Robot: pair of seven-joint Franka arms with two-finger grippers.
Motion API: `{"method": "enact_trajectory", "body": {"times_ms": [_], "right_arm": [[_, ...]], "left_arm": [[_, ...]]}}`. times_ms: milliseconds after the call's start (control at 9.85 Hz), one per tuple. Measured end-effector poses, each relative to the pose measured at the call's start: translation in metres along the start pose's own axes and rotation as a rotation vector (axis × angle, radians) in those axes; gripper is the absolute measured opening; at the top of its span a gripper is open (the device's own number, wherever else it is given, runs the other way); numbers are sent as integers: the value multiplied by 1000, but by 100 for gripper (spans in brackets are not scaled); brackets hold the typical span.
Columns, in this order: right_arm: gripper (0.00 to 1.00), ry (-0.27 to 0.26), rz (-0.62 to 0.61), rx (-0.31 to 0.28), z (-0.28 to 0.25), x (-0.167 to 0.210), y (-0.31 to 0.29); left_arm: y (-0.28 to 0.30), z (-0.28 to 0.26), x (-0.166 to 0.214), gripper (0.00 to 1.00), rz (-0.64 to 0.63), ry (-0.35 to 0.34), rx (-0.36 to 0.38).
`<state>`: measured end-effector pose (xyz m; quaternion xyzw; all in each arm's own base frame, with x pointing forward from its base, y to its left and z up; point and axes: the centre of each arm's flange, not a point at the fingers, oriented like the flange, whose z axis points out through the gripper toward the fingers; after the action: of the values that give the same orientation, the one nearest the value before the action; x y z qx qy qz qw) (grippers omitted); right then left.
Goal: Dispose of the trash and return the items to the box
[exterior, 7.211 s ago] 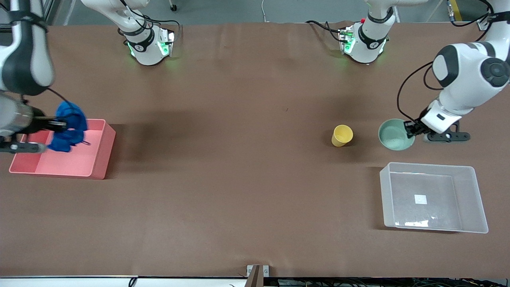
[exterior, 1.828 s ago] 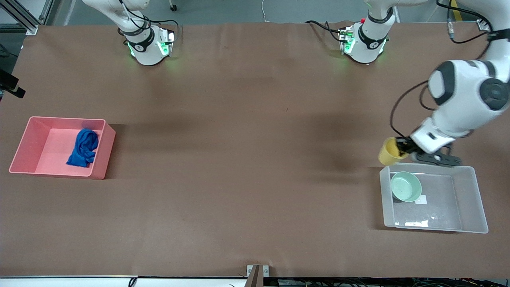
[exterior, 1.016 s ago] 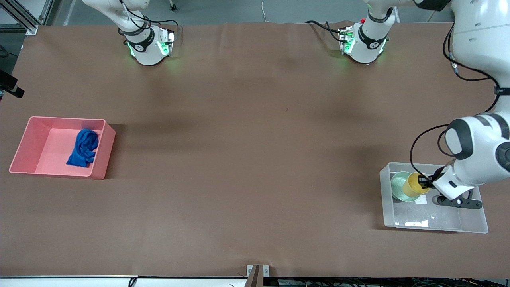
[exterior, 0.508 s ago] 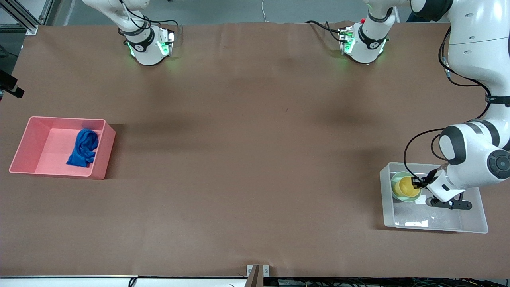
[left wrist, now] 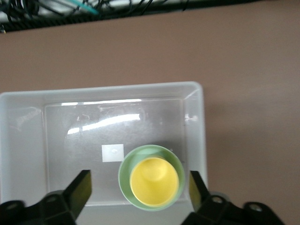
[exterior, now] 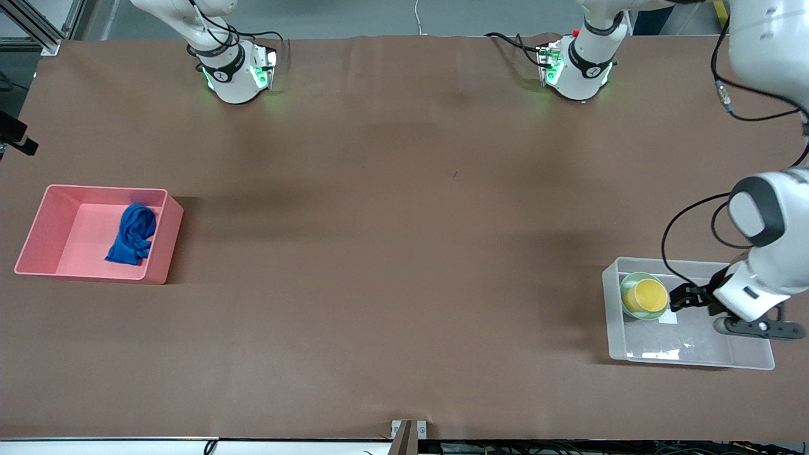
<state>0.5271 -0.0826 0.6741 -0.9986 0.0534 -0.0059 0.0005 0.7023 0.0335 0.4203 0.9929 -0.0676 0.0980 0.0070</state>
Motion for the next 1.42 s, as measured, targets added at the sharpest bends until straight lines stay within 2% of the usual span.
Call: {"method": "enact_trajectory", "body": {"times_ms": [102,305,609,914,1219,1422], "right_arm": [[100,0,0,0,0,0,0],[100,0,0,0,0,0,0],[100,0,0,0,0,0,0],[100,0,1,0,0,0,0],[100,0,1,0,0,0,0],[100,0,0,0,0,0,0]], "left_arm": [[15,-38,-4,100,8,7,-18],[47,-111,-25,100,17,13,-46],[111,-184,-69,100,-25,-24,-39],[128,-219,-94,100,-49,-82,-35],[121,-245,-89,100,-56,-128,-38],[112,-242,-86,100,-72,-150,-37]]}}
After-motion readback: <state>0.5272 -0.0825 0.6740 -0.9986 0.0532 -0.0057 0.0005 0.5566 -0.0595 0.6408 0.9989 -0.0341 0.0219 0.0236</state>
